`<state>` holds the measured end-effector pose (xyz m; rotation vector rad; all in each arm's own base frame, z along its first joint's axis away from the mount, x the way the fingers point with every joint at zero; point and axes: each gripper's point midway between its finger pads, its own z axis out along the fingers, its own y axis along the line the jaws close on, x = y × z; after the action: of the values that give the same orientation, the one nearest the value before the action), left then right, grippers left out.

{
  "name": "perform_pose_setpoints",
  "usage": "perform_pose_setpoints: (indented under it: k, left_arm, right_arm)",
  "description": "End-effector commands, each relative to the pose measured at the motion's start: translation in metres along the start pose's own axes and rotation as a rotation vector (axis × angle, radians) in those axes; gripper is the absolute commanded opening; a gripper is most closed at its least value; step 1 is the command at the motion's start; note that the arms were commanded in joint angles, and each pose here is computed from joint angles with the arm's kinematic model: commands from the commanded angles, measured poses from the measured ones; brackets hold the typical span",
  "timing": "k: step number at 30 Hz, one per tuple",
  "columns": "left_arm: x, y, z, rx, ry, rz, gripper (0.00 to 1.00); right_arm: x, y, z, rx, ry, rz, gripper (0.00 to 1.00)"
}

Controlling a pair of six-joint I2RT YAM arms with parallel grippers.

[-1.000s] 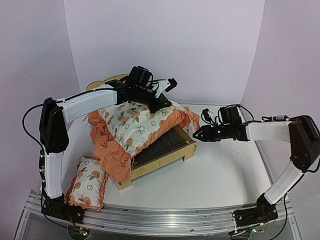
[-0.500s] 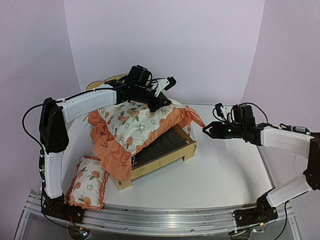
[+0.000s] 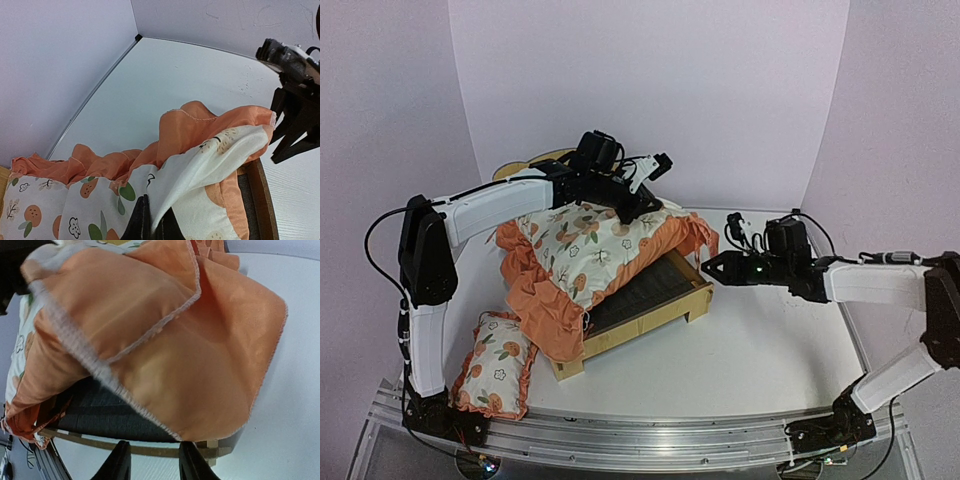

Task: Set up the pet bed

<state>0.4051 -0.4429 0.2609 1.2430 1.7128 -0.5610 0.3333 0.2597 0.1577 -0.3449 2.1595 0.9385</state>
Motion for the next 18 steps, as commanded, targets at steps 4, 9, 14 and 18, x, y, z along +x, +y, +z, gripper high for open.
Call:
perform_pose_setpoints:
  k: [4, 9, 14, 18]
  left_arm:
    - [-0.037, 0.018, -0.022, -0.060, -0.098, 0.008, 0.00]
    - [-0.036, 0.017, -0.022, -0.057, -0.096, 0.007, 0.00]
    - [-0.037, 0.017, -0.022, -0.058, -0.099, 0.012, 0.00]
    - [-0.037, 0.017, -0.023, -0.059, -0.099, 0.012, 0.00]
  right_arm:
    - [-0.054, 0.011, 0.029, -0.032, -0.131, 0.014, 0.29]
    - [-0.051, 0.006, 0.037, -0.018, -0.121, 0.013, 0.29]
    - [-0.046, 0.006, 0.047, -0.028, -0.095, 0.018, 0.24]
    - [-0.043, 0.007, 0.048, -0.026, -0.089, 0.019, 0.18]
